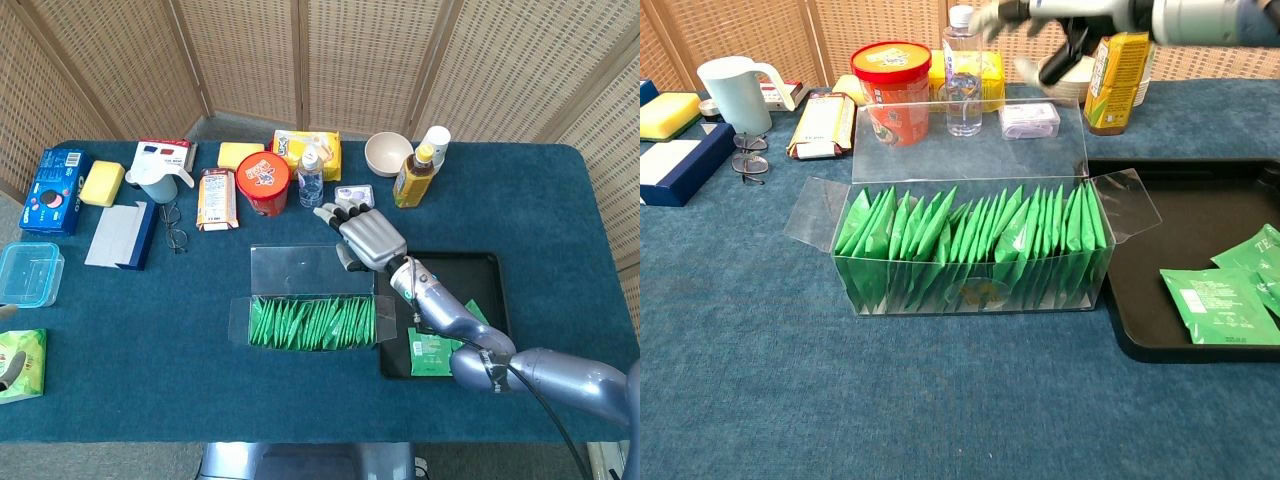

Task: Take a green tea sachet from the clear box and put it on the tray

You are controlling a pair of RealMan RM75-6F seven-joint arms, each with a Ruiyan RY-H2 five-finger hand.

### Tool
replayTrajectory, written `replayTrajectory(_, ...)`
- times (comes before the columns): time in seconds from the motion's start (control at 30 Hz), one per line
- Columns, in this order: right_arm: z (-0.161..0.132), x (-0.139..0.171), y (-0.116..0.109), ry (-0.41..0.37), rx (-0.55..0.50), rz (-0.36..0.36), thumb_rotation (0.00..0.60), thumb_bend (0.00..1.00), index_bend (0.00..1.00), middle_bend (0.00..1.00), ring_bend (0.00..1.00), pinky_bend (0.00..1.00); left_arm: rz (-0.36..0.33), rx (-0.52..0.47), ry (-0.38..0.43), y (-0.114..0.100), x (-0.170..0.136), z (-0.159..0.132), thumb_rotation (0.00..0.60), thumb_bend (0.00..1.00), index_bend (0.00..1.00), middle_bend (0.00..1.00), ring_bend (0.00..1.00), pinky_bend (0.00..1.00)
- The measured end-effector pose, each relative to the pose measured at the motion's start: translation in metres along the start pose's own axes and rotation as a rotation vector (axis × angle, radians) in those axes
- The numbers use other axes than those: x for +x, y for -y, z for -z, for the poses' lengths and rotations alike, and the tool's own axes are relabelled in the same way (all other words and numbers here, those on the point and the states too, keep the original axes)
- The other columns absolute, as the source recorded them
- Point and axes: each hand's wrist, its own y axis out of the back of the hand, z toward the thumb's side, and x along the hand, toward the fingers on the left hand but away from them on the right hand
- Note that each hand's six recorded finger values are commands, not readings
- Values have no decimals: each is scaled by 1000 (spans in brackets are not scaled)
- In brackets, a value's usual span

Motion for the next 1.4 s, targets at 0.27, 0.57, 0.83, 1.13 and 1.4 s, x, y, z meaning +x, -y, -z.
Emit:
replayTrajectory(0.27,-12,27,-19,-102,-41,94,533,587,188,35,34,109,-12,-2,12,-1,3,-4,600,309,246,254,204,303)
replayTrajectory(0.57,-39,63,2,-260,-47,42,543,414,283,47,34,109,-19,2,16,-4,6,-6,600,309,247,254,204,304)
replayTrajectory(0.83,-65,66,24,-342,-45,-41,600,305,305,56,34,109,-15,9,13,-4,10,-6,600,309,247,254,204,303)
replayTrajectory(1.13,-85,50,44,-362,-17,-89,600,287,386,76,38,109,-14,16,18,-6,14,-8,600,309,247,254,204,304)
replayTrajectory(1.4,-88,34,53,-354,31,-93,600,276,397,82,46,109,-8,14,15,-3,14,-8,600,309,247,254,204,303)
